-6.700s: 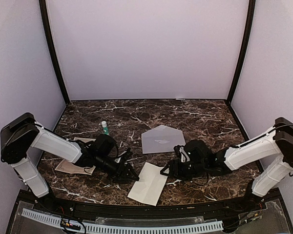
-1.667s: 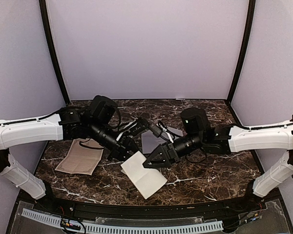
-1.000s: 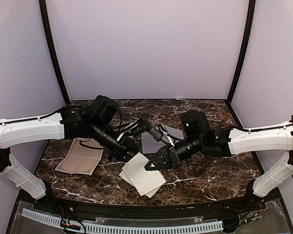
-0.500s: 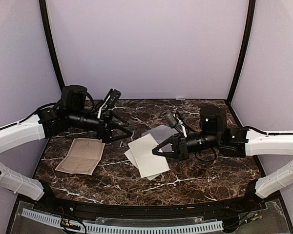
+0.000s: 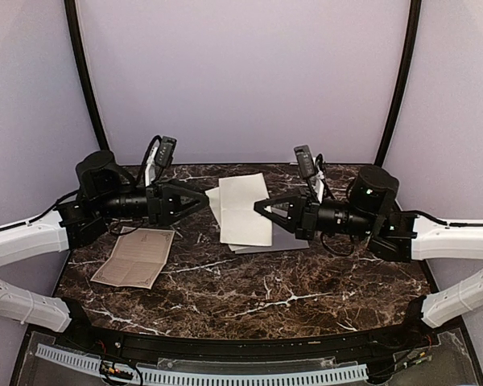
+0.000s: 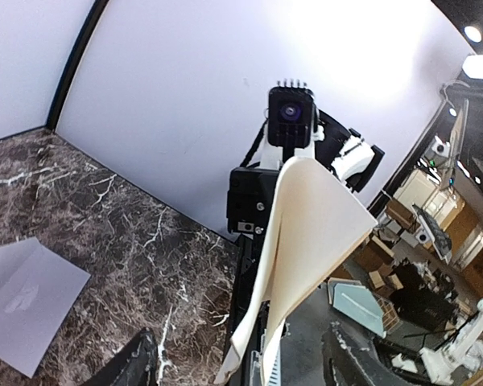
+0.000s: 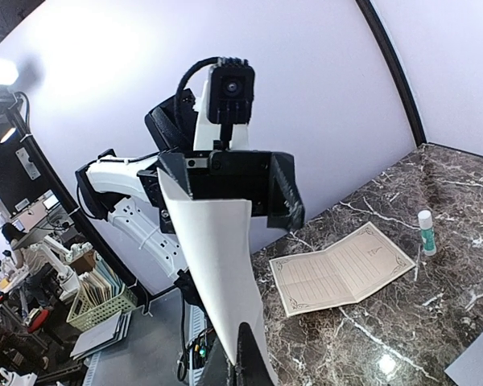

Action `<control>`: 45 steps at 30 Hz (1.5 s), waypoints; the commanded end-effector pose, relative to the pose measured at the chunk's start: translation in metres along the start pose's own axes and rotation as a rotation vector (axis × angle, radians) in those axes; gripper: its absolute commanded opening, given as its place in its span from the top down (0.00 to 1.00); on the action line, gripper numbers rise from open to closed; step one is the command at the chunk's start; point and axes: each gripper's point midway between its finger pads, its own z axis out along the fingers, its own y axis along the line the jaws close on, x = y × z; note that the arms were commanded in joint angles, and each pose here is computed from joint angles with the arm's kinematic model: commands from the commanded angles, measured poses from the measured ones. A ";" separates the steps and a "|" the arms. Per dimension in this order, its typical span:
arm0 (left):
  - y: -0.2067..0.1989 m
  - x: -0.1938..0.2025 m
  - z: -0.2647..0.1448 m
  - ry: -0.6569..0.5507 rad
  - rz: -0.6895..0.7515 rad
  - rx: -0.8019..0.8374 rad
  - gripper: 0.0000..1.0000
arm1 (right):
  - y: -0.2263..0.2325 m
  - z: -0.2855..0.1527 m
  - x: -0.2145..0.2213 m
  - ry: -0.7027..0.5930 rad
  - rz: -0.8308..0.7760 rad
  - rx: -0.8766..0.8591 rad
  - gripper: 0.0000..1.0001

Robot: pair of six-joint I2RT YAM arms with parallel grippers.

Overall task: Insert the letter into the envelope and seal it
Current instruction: Fold the letter.

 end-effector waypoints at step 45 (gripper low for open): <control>-0.013 0.067 0.025 0.383 -0.064 0.231 1.00 | -0.003 0.004 0.012 0.407 -0.085 0.053 0.23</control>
